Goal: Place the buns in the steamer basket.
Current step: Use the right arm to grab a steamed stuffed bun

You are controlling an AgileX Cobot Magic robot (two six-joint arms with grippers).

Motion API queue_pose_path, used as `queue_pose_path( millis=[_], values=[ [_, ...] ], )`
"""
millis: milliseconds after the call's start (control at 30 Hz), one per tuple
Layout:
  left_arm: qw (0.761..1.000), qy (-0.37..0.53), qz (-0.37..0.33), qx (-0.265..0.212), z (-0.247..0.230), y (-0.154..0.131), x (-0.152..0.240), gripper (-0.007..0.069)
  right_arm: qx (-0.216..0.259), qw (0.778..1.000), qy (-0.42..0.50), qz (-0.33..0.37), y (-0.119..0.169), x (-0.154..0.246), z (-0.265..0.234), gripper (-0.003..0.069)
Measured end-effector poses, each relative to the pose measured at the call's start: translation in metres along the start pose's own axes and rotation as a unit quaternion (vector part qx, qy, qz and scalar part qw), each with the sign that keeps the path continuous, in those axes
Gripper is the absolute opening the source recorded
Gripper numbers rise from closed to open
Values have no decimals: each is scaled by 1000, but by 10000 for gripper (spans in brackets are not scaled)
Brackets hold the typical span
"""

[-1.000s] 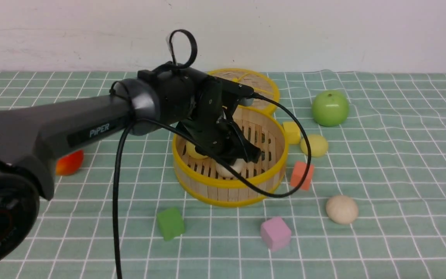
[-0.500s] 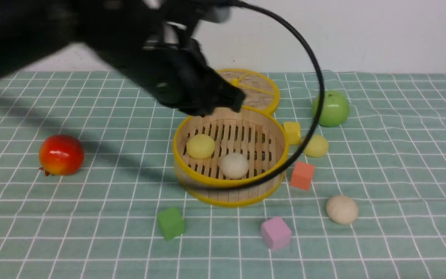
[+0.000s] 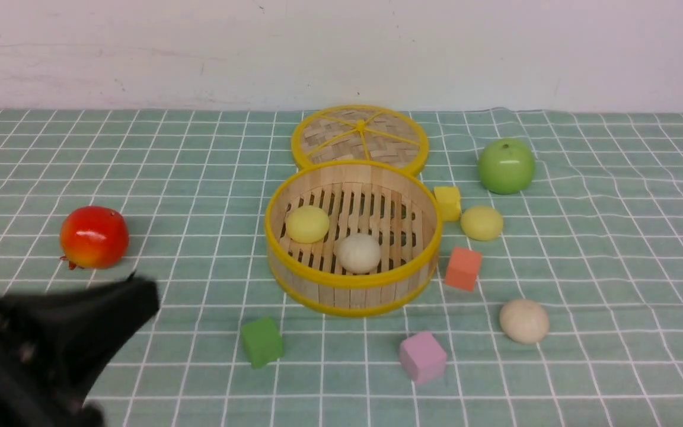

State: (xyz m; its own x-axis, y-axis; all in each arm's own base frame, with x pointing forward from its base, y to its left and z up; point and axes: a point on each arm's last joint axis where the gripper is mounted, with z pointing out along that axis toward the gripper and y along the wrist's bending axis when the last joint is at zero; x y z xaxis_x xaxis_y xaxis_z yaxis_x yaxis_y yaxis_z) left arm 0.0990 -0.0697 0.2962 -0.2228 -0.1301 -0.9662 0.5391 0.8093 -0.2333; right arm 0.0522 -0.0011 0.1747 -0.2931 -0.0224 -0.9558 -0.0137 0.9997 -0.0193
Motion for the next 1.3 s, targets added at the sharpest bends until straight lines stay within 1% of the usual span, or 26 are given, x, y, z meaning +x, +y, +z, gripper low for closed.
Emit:
queue_pose_path(
  millis=[67, 167, 333, 367, 433, 467, 500, 533, 567, 600, 667, 700, 767, 800, 833, 900, 967, 1000, 1033, 1067, 1100, 1133, 1167, 1200, 1233, 1300],
  values=[
    [1000, -9, 0, 0, -5, 4, 13, -14, 0, 1000, 0, 0, 0, 0, 0, 240],
    [1000, -24, 0, 1, -9, 6, 22, -14, 0, 1000, 0, 0, 0, 0, 0, 240],
    [999, -34, 0, 2, -11, 7, 22, -14, 0, 1000, -2, 0, 0, 0, 0, 240],
    [999, -35, 0, 2, -11, 7, 22, -14, -2, 1000, -6, 9, 0, -1, 0, 240],
    [999, -35, 0, 2, -11, 6, 22, -14, -17, 997, -21, 74, 3, -2, 1, 240],
    [999, -35, 0, 2, -11, 6, 22, -14, -29, 991, -32, 126, 5, -4, 1, 240],
    [999, -35, 0, 2, -11, 6, 22, -14, -32, 989, -34, 137, 5, -5, 1, 240],
    [999, -35, 0, 2, -11, 6, 22, -14, -50, 973, -60, 219, 7, -10, 0, 240],
    [999, -36, 0, 2, -11, 6, 22, -14, -54, 969, -67, 233, 7, -12, 0, 240],
    [999, -36, 0, 2, -11, 6, 22, -14, -67, 951, -93, 286, 7, -17, -1, 240],
    [999, -36, 0, 2, -11, 6, 22, -14, -79, 929, -128, 338, 6, -24, -3, 240],
    [999, -36, 0, 2, -11, 6, 22, -14, -80, 927, -131, 342, 5, -25, -3, 240],
    [999, -36, 0, 2, -11, 6, 22, -14, -88, 911, -149, 374, 4, -29, -4, 240],
    [999, -36, 0, 2, -11, 6, 22, -14, -93, 910, -137, 380, 6, -31, -6, 233],
    [999, -36, 0, 2, -11, 6, 22, -14, -99, 912, -119, 379, 7, -35, -7, 227],
    [999, -36, 0, 2, -11, 6, 22, -14, -101, 925, -69, 360, 11, -42, -8, 217],
    [999, -36, 0, 2, -11, 6, 22, -14, -106, 954, 23, 280, 17, -68, -10, 193],
    [999, -36, 0, 2, -11, 6, 22, -14, -103, 964, 100, 226, 21, -80, -4, 181],
    [999, -36, 0, 2, -11, 6, 22, -14, -107, 965, 93, 220, 21, -85, -5, 180],
    [999, -37, 0, 2, -11, 6, 22, -14, -105, 967, 170, 160, 25, -100, 7, 168],
    [999, -37, 0, 2, -11, 6, 22, -14, -105, 963, 216, 125, 28, -110, 17, 160],
    [999, -37, 0, 2, -11, 6, 22, -14, -103, 954, 266, 90, 32, -121, 32, 152],
    [999, -37, 0, 2, -11, 6, 22, -14, -103, 950, 286, 69, 34, -131, 43, 145],
    [999, -37, 0, 2, -11, 7, 22, -14, -101, 937, 330, 50, 38, -136, 66, 138],
    [999, -37, 0, 2, -11, 7, 22, -14, -102, 938, 329, 48, 39, -140, 69, 136],
    [999, -37, 0, 2, -11, 7, 22, -14, -106, 920, 377, 26, 48, -145, 110, 127]
  ],
)
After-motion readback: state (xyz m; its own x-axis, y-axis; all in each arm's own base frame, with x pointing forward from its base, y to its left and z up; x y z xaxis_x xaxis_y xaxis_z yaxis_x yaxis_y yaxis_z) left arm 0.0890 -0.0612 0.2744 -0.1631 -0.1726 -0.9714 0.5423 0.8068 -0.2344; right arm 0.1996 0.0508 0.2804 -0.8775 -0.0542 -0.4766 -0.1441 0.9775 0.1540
